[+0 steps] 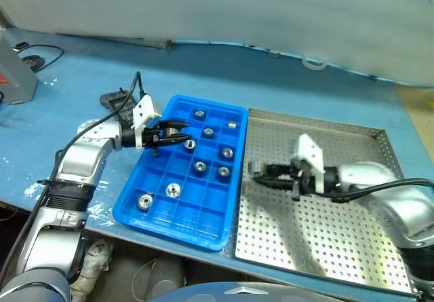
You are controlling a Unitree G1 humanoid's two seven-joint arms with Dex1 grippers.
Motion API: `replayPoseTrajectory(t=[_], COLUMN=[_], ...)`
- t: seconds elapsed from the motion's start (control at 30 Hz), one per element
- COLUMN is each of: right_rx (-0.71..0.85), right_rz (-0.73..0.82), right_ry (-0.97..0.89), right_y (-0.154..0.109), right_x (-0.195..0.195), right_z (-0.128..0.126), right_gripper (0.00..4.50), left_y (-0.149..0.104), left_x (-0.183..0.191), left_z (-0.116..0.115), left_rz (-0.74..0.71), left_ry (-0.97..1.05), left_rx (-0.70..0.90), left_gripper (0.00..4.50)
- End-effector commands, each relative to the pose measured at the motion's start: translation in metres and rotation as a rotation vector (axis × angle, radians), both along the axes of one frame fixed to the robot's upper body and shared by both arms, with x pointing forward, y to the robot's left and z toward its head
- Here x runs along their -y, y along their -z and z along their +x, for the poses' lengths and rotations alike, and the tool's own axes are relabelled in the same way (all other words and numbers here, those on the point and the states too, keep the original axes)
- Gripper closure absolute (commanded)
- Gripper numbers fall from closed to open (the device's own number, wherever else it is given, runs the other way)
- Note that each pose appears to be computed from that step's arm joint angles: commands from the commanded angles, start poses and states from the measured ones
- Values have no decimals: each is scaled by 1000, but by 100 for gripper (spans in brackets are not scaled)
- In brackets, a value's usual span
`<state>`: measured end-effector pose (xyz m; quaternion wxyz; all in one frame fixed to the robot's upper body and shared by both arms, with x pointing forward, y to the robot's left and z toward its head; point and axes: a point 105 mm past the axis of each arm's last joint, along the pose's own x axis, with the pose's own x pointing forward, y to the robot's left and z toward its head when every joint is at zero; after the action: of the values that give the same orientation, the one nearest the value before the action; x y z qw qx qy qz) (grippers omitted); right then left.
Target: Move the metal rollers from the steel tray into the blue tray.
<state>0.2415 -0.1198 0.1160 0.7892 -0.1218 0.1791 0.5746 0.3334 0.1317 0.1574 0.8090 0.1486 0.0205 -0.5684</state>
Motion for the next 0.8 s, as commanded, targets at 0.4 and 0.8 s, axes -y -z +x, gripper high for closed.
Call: replayPoseTrajectory(t=[0.4, 0.8], right_rx=[77, 119], right_rz=[-25, 110], right_ry=[-423, -331], right_y=[18, -17], right_x=[-44, -88], right_z=[-14, 28], right_gripper=[381, 381], left_y=[-9, -7], left_x=[2, -12], left_z=[-37, -32], left_rz=[-13, -75], left_ry=[-17, -149], left_rx=[-6, -37], left_gripper=[313, 313])
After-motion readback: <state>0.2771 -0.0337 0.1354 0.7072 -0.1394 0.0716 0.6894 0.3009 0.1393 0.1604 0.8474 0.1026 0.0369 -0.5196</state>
